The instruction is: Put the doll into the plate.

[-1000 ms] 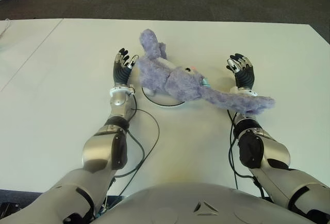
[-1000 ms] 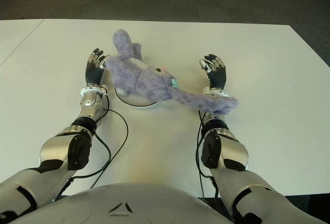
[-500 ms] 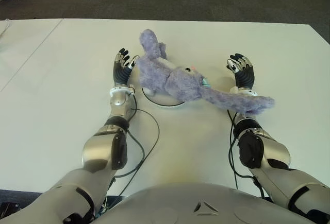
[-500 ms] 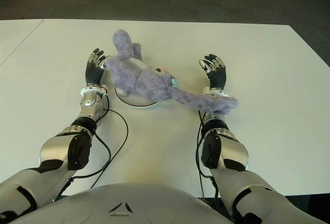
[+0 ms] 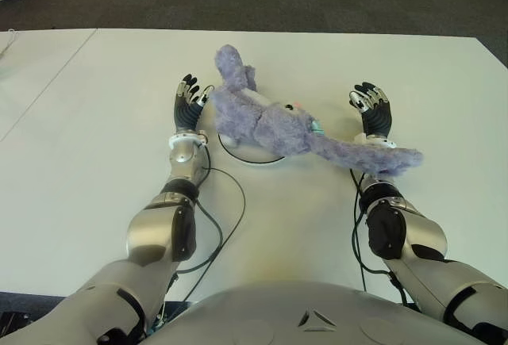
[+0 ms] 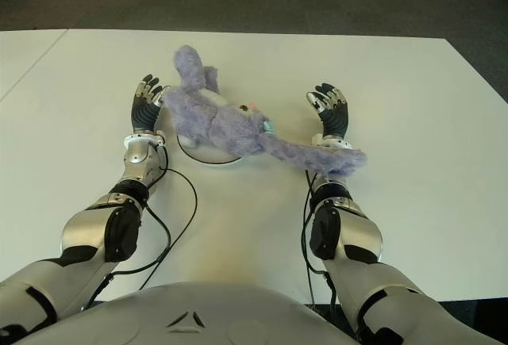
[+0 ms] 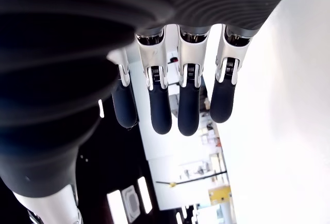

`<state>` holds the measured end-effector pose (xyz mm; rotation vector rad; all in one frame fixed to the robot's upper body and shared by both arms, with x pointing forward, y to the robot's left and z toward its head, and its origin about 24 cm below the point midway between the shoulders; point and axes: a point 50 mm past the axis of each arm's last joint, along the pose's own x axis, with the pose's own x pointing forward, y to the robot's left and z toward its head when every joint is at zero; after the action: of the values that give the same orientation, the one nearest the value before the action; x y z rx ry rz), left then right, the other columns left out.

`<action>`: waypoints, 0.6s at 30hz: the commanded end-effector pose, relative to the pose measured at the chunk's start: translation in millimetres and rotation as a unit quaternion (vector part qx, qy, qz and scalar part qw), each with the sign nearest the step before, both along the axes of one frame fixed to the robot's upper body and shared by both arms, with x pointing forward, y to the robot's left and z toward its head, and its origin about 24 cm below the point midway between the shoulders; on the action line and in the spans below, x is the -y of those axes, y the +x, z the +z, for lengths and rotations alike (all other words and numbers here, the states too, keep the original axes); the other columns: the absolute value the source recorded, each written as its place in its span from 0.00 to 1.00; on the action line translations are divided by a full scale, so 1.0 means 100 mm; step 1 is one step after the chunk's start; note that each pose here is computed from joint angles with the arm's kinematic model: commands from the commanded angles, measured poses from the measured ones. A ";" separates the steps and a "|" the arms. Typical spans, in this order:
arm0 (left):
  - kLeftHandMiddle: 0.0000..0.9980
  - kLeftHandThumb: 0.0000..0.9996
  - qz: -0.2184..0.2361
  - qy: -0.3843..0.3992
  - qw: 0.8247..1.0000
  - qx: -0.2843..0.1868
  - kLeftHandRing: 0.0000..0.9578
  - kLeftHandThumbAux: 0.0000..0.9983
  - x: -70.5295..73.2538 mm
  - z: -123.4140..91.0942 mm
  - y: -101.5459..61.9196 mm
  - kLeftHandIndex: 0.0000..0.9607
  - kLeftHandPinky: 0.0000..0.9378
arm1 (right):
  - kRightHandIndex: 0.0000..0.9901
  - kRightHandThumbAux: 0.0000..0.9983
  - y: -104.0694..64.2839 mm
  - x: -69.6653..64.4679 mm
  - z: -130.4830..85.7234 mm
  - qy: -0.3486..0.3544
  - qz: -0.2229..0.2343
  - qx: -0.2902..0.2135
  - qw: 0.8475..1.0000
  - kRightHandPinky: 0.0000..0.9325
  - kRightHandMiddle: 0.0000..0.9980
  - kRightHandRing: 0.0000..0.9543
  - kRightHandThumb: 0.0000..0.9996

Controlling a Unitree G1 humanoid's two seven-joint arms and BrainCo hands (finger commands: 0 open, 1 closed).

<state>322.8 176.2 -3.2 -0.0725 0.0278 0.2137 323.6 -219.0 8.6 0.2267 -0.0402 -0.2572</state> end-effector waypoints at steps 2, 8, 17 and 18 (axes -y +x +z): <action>0.14 0.00 0.015 -0.052 0.973 -0.226 0.12 0.58 0.09 -0.93 -0.83 0.12 0.11 | 0.28 0.75 -0.94 -0.24 -1.07 0.098 -0.020 -0.225 0.969 0.32 0.30 0.31 0.08; 0.13 0.00 0.013 -0.056 0.973 -0.224 0.12 0.56 0.09 -0.93 -0.82 0.12 0.11 | 0.28 0.75 -0.94 -0.24 -1.07 0.100 -0.019 -0.223 0.970 0.31 0.32 0.33 0.08; 0.13 0.00 0.016 -0.057 0.974 -0.220 0.12 0.58 0.09 -0.93 -0.83 0.12 0.12 | 0.28 0.74 -0.94 -0.23 -1.07 0.098 -0.017 -0.220 0.970 0.31 0.31 0.31 0.07; 0.13 0.00 0.016 -0.057 0.974 -0.220 0.12 0.58 0.09 -0.93 -0.83 0.12 0.12 | 0.28 0.74 -0.94 -0.23 -1.07 0.097 -0.017 -0.220 0.970 0.31 0.31 0.32 0.07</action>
<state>322.8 176.2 -3.1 -0.0727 0.0276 0.2137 323.6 -218.9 8.6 0.2268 -0.0407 -0.2533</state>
